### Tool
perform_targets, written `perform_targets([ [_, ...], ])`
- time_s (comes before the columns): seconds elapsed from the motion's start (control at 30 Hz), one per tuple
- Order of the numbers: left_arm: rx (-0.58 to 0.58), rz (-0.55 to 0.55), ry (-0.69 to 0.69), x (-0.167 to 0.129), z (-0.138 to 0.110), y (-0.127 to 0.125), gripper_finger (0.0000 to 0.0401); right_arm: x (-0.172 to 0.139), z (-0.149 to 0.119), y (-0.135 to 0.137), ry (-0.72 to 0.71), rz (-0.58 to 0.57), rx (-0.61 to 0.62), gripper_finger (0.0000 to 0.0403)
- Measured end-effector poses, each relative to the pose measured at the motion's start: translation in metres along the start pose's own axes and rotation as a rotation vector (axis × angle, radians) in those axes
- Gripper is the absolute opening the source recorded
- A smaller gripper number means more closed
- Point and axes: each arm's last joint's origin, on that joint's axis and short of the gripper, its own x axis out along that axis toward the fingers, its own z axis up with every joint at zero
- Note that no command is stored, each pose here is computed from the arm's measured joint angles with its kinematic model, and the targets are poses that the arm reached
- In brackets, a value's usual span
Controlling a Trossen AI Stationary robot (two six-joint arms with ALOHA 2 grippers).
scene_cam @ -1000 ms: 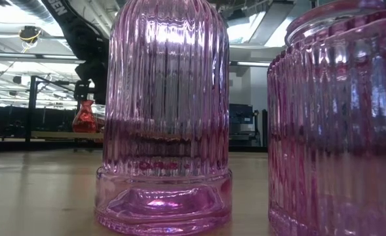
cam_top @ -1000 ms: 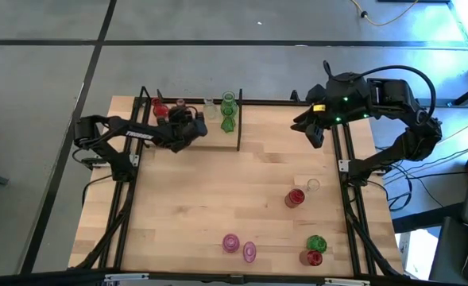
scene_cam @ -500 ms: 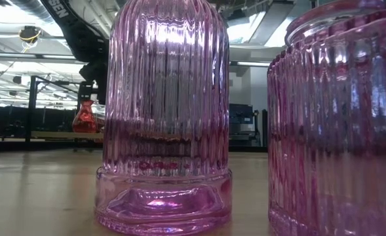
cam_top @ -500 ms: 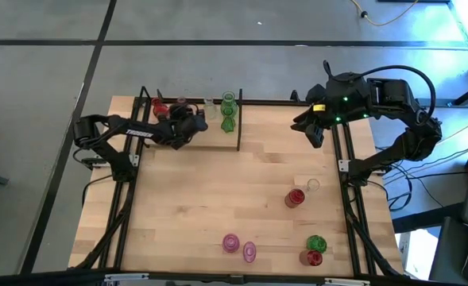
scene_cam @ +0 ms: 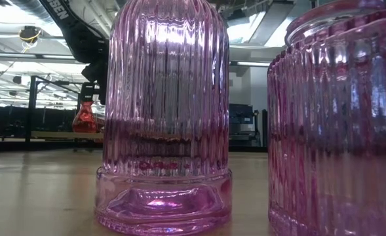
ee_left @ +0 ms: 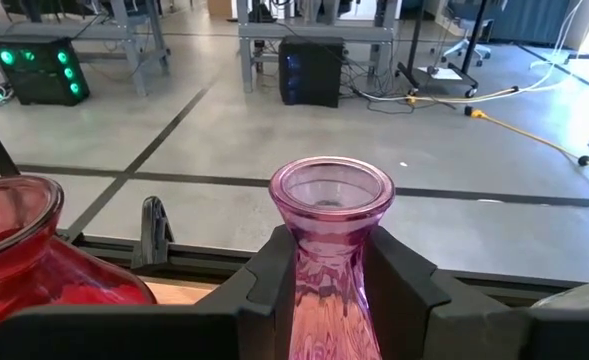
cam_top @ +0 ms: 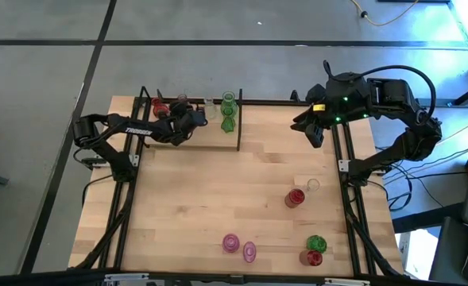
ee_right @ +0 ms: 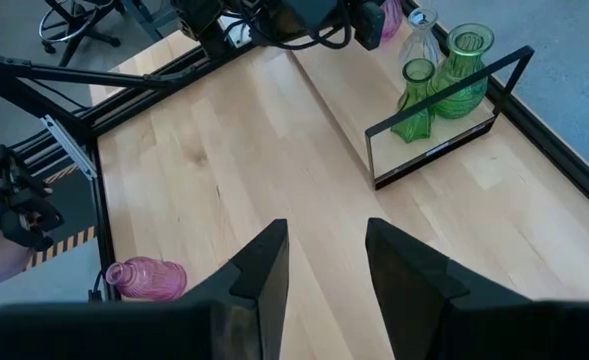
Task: Sort vases onto shelf
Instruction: Put the top purple vase on the shelf
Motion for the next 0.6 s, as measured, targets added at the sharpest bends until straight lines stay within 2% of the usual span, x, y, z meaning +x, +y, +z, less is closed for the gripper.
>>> perform_targets([
  [0.6, -0.022, 0.021, -0.033, -0.0011, 0.0006, -0.0006, 0.0089, 0.0002, -0.0003, 0.0000, 0.005, 0.001, 0.008, 0.0127],
])
